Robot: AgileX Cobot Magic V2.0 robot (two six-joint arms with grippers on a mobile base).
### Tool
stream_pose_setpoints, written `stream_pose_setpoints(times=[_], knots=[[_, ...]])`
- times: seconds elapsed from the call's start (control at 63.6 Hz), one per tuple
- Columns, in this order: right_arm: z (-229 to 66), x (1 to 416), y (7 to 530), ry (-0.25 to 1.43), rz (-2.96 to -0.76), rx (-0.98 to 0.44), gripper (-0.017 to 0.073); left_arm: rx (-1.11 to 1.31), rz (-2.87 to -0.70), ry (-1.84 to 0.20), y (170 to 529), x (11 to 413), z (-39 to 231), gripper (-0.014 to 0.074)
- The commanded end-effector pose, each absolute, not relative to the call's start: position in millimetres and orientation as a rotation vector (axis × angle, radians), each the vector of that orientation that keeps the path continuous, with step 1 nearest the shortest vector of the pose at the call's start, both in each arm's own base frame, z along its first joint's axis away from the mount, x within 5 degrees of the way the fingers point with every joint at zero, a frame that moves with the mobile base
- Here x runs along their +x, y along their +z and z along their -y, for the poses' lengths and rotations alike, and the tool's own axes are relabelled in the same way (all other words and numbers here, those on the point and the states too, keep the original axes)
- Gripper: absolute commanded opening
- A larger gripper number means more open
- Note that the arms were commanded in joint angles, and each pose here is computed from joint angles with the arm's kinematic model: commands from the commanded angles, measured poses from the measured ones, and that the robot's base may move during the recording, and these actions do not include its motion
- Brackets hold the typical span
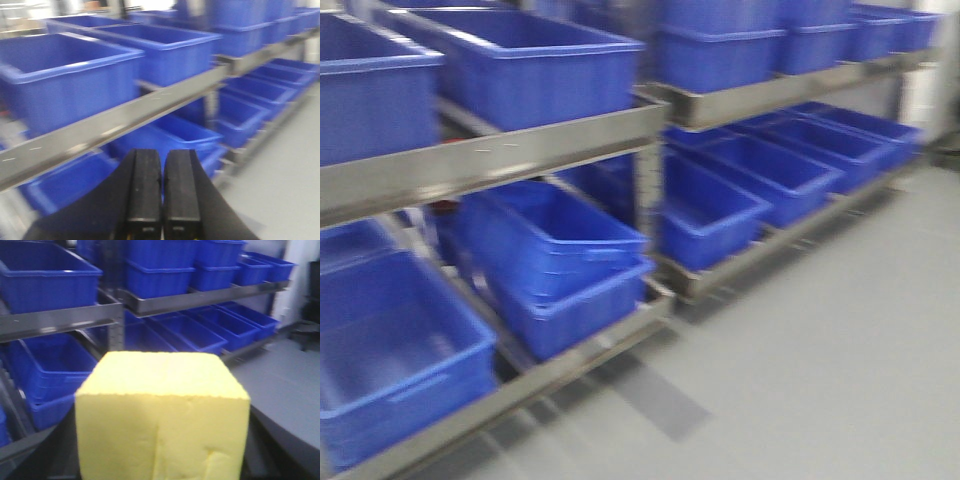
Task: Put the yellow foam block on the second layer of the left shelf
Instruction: 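Drive the base up to the shelf of blue bins, then move the held cube over a blue bin with the right gripper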
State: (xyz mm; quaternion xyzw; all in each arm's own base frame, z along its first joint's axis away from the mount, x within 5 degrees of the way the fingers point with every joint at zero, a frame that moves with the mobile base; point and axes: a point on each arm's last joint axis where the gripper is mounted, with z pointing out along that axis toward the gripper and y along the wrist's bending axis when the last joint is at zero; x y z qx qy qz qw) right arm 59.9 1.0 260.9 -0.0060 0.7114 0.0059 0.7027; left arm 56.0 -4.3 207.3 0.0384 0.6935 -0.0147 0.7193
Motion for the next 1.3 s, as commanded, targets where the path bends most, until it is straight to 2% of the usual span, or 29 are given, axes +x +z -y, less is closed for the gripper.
stream_pose_setpoints(times=[0.0,1.288], knots=[[-0.8,59.1,278.8,0.000,-1.471,-0.019,0.0487,0.078,-1.456,-0.045,207.0,54.9,4.5,0.0124],[-0.8,59.1,278.8,0.000,-1.471,-0.019,0.0487,0.079,-1.458,-0.045,206.9,55.1,4.5,0.0124]])
